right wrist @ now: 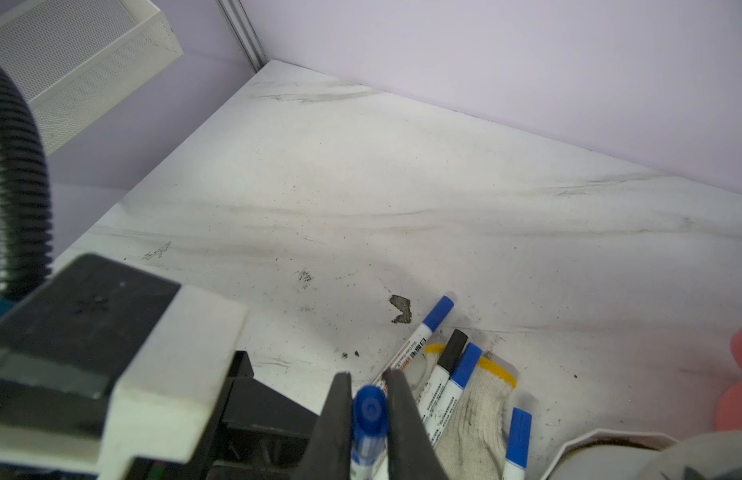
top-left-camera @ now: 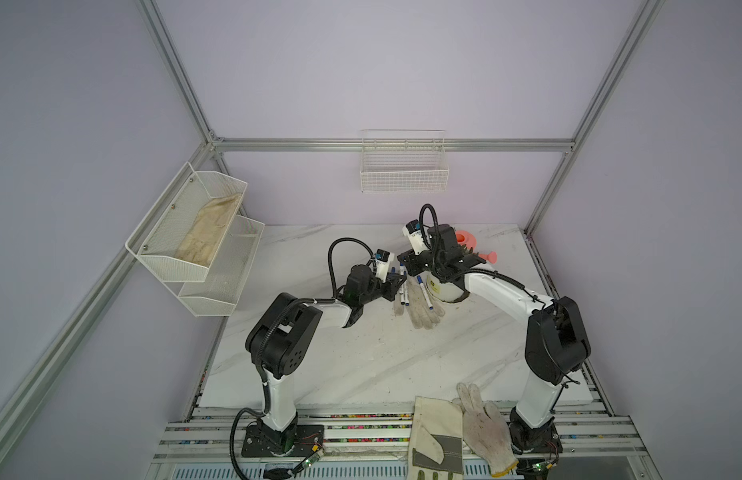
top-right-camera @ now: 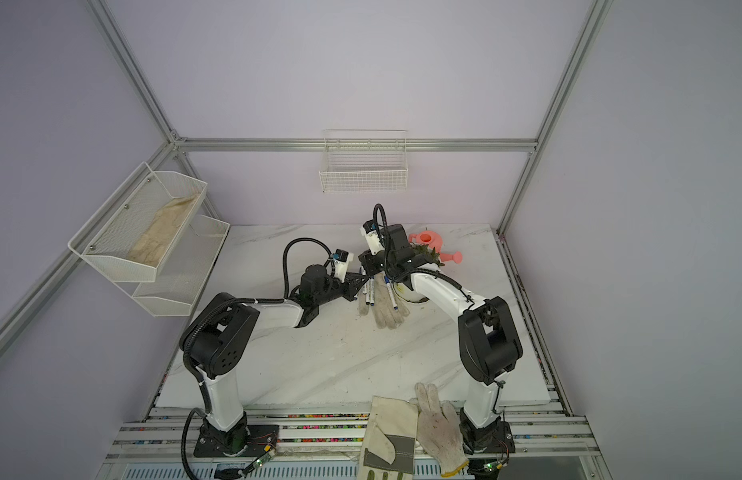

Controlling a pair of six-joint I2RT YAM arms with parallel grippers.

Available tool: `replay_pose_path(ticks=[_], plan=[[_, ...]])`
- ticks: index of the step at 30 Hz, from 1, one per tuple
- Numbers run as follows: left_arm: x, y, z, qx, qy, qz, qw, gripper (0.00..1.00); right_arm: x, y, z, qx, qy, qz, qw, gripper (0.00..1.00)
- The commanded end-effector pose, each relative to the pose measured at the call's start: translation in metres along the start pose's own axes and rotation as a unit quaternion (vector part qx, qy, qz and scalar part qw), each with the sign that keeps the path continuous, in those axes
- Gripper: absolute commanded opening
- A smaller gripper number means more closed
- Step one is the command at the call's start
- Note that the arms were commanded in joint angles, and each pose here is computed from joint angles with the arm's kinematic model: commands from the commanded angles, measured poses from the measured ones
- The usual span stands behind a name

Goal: Insert the pens into the pen caps

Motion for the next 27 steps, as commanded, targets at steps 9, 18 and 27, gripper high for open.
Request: replay_pose_path(ticks=[9,18,27], plan=[[-0.037,0.076,0.215,-0.340,-0.076,0.032,0.937,0.00,0.024,0.028,-0.074,0.163,-0.066,0.102,0.979,0.02],[-0.044,0.031,0.120,-0.238,0.007,0.015,0.971,0.00,0.026,0.051,0.009,0.050,-0.022,0.098,0.994,0.23],[-0.034,0.008,0.072,-0.166,0.043,0.028,0.985,0.00,-0.012,0.103,0.076,-0.134,-0.069,-0.021,0.988,0.52]])
Point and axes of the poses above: each gripper's point midway between its finger pads, its own y axis back along the fingers, its own x axis along the line the jaws close on, z = x × y, the point moved 1 cm from there along y, back along the fingers, and after that the axes turned 2 degrees about y, right-handed, at the moved point
